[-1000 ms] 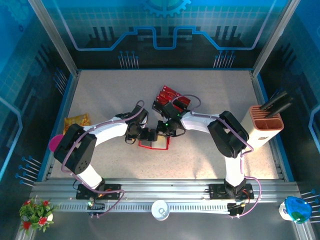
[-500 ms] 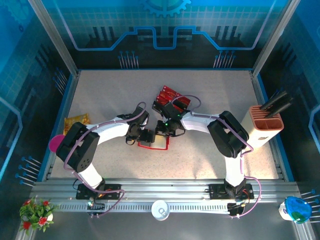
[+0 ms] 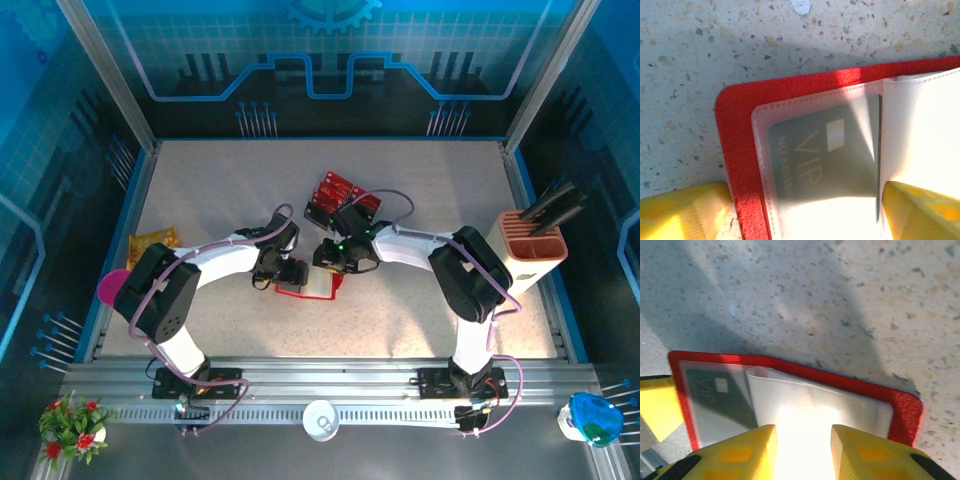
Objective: Put the credit cards into the card holder
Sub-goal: Flip over the card slot in the card holder.
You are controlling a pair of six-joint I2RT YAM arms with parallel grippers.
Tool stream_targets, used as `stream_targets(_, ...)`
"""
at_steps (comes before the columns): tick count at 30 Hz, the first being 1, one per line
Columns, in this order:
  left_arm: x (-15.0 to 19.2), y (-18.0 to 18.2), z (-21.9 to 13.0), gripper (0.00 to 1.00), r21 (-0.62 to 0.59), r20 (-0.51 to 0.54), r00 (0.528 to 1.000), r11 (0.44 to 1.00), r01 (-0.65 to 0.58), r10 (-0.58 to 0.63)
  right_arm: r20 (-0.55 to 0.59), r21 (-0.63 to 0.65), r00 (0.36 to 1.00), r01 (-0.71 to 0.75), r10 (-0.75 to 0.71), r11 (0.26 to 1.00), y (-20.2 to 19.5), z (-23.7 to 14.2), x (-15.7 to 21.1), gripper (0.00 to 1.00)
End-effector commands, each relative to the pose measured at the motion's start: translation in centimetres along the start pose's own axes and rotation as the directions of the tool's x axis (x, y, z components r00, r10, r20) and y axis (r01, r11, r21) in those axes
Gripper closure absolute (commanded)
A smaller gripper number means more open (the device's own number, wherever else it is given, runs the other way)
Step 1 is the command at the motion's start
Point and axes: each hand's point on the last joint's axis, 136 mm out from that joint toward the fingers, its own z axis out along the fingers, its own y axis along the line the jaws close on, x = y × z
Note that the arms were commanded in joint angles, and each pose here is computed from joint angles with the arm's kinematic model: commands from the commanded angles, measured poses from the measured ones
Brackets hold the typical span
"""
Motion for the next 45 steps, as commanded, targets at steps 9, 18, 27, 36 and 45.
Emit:
stream_targets(9,4.0,1.6,2.5,0.18,-0.051,-0.144,0.989,0.999,0.004,-0.012,-0.042,-0.002,0.999,0.009,-0.009,1.000,0.1,1.4,0.5,0.66)
stream_targets(18,4.0,1.7,2.3,0.17,-0.053,-0.136,0.991,0.999,0.007,-0.014,-0.060,-0.036,0.997,0.040,-0.042,0.999,1.5,1.9,0.5,0.70)
stream_targets(27,2.7,0.9,0.7,0.12,-0.029,-0.089,0.996,0.999,0.029,-0.031,-0.041,-0.081,0.997,0.056,-0.060,0.995,3.2,0.6,0.1,0.73)
stream_targets(36,-0.5,-0.2,-4.7,0.01,0.021,0.058,0.995,0.997,0.079,-0.080,-0.036,-0.132,0.997,0.061,-0.067,0.989,5.4,-0.6,0.1,0.72)
stream_targets(45,-3.7,2.7,-10.1,0.01,0.118,0.211,0.933,0.955,0.271,-0.291,-0.042,-0.169,0.997,0.060,-0.068,0.984,7.9,-0.4,0.9,0.59)
